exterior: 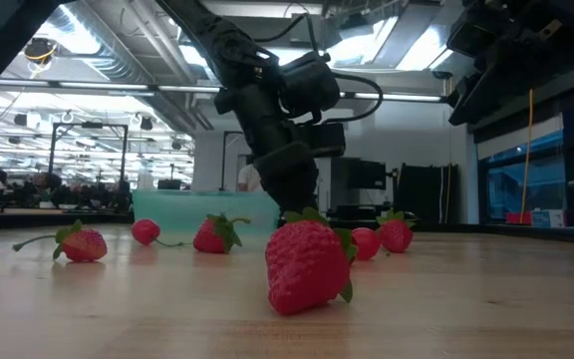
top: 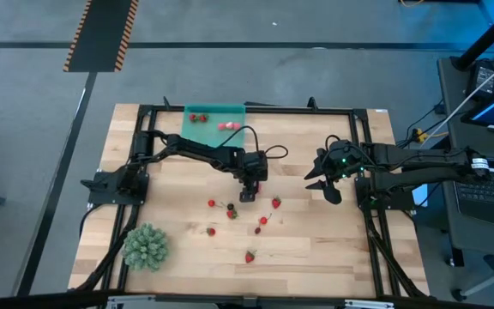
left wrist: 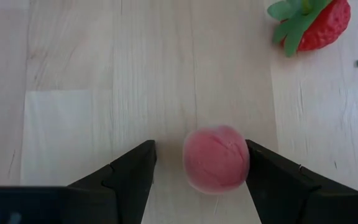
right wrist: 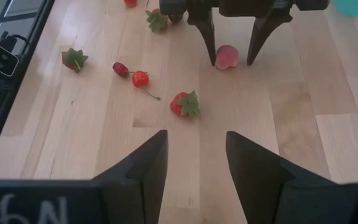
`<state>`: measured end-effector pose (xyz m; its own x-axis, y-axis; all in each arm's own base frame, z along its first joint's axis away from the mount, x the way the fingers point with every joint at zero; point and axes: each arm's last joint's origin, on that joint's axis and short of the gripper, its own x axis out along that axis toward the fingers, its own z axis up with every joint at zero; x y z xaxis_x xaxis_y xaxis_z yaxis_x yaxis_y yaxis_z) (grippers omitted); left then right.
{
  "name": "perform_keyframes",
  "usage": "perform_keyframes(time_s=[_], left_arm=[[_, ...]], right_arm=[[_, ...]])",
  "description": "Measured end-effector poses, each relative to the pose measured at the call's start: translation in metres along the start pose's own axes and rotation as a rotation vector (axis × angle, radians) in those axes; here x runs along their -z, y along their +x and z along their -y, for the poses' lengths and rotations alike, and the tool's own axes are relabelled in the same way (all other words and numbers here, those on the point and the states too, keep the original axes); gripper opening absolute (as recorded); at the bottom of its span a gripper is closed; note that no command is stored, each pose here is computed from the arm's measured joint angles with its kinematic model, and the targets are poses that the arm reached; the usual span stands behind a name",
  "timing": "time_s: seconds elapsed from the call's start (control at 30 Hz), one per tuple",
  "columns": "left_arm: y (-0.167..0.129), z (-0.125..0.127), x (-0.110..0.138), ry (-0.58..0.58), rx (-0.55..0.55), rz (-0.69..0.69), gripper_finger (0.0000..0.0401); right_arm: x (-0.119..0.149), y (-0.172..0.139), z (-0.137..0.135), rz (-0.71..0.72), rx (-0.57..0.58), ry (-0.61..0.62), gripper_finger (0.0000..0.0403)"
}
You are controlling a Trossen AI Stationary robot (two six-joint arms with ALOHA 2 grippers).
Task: Pick and placing Produce into tupperware
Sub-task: Put the pink peach into the blue bin
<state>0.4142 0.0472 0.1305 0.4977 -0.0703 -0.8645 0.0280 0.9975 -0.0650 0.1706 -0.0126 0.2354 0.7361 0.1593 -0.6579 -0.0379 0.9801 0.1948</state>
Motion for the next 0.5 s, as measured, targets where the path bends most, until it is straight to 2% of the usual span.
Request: perform_keyframes(time_s=[0.23,0.5], left_arm=[[0.0,0.0001,0.0,-0.009,0.0,0.0,0.0217],[0.0,-0.0005,-0.0001,-0.016,-0.008,0.001,0.0125]], right_arm=[[0.0,0.0,0.0,0.0,0.0,0.001,0.0165],[0.0,0.0,0.0,0.0,0.0,0.001,0.0165]])
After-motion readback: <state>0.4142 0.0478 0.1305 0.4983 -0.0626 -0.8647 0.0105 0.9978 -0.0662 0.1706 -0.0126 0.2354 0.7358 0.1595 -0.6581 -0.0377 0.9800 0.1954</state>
